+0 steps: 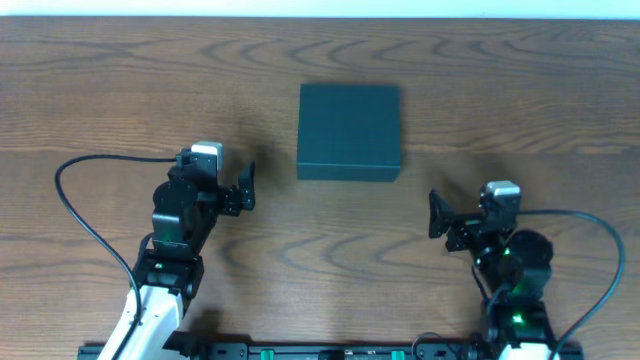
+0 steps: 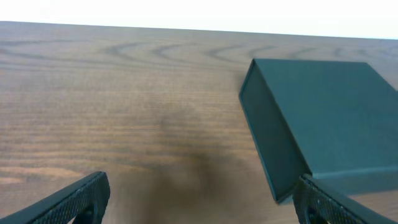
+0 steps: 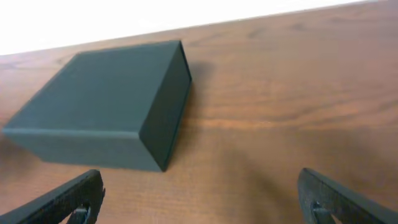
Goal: Pack container
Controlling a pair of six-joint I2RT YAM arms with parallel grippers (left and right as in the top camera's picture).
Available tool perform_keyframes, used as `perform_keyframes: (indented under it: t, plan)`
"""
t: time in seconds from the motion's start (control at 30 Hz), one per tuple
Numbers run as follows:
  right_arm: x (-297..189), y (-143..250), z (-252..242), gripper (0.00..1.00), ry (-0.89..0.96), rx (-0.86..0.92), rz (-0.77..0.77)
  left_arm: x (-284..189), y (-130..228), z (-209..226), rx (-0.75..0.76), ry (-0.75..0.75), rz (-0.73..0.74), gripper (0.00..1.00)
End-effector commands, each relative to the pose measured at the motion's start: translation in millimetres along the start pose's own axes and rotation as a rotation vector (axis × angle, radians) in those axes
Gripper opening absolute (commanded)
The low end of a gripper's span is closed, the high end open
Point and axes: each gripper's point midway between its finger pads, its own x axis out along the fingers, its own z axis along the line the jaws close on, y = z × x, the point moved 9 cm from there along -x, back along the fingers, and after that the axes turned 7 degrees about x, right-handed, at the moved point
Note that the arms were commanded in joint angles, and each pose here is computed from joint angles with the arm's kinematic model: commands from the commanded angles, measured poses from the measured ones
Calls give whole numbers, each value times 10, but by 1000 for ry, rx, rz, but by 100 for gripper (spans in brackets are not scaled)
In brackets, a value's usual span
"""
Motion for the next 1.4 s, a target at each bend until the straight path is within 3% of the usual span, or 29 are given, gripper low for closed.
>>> perform_keyframes:
  t: [0.0,0.13,0.37,0.6,0.87,1.13,1.37]
  plan:
    - [-2,103,-15,99,-24,9,-37,32,168,4,-21,8,30,95]
    - [-13,128,-25,99,-36,68,-89,69,396,18,-60,-5,59,96]
    - [-7,361,-98,99,18,110,58,30,868,74,-175,-80,100,95]
    - [-15,418,-168,99,99,255,75,-149,1316,180,-384,-268,210,95]
    - [-103,787,-256,99,199,309,301,-250,1594,169,-384,-304,398,95]
    - [-96,751,-194,99,161,286,281,-352,1699,155,-382,-317,489,96]
    - [-176,419,25,99,9,212,58,-487,1544,142,-384,-306,421,95]
